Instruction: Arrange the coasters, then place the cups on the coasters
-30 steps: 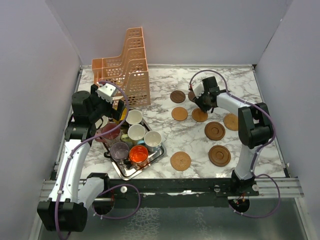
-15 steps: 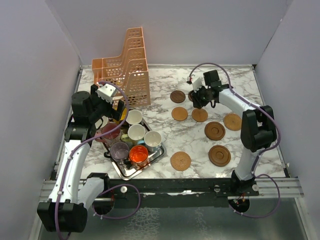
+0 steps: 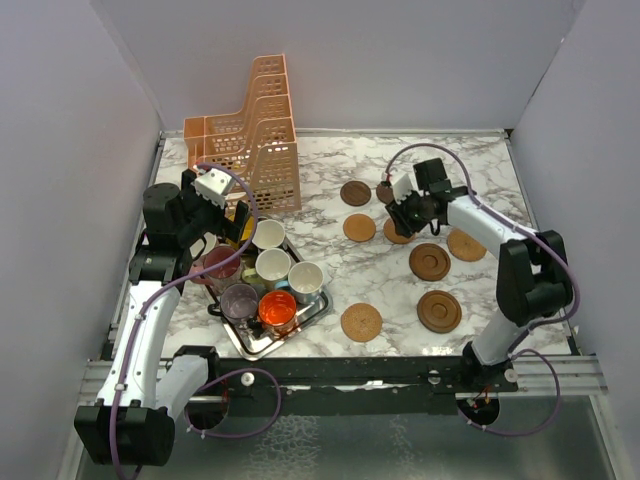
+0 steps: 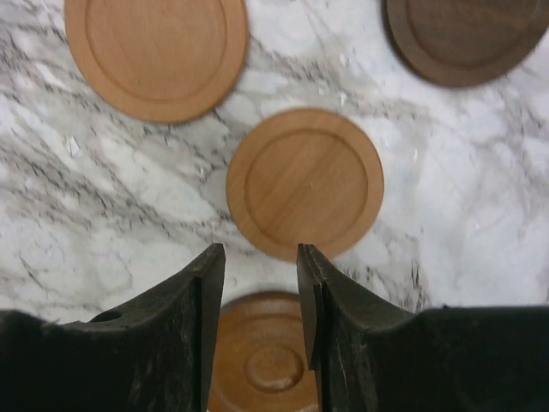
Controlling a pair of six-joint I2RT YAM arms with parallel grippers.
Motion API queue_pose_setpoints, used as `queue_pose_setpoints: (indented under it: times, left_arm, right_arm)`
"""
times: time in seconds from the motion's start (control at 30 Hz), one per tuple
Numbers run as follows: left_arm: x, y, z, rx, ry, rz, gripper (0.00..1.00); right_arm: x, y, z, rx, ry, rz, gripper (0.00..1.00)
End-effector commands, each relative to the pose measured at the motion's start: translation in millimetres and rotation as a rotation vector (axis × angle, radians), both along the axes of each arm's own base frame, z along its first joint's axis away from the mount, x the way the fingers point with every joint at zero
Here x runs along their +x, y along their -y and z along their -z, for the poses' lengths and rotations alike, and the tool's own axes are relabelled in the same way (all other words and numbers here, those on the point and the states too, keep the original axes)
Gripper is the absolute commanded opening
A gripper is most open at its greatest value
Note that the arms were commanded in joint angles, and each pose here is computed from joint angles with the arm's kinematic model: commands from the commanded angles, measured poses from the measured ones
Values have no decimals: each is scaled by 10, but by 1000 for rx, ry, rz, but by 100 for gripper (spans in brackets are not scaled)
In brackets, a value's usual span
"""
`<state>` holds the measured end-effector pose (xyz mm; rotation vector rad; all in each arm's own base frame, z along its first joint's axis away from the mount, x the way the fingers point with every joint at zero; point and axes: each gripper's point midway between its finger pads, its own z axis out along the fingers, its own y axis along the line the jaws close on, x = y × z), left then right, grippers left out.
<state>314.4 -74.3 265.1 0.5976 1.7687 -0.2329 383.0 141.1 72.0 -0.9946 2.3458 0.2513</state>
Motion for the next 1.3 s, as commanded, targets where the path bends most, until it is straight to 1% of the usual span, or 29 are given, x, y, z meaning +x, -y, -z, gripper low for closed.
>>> queue_pose_setpoints:
  times: [0.0, 0.23, 0.77, 1.0, 1.17, 1.27]
  left_arm:
    - [-29, 56, -40, -6, 17, 36, 99]
    - [-35, 64, -4, -8, 9, 41, 99]
    - [-44, 62, 4, -4, 10, 43, 99]
    - [-40, 61, 7, -3, 10, 42, 99]
    - [-40, 62, 0, -3, 11, 43, 99]
    - [-40, 64, -15, -4, 15, 44, 99]
  right_arm:
    - [-189, 358, -154, -43, 31, 58, 41]
    - [-490, 667, 4, -106, -5, 81, 41]
    - [-601, 1028, 408, -207, -43, 120, 38]
    - [-495, 1102, 467, -221, -24, 144, 37]
    - [-290, 1306, 489, -261, -13, 202, 34]
    - [-161, 1474, 493, -315, 7, 234, 33]
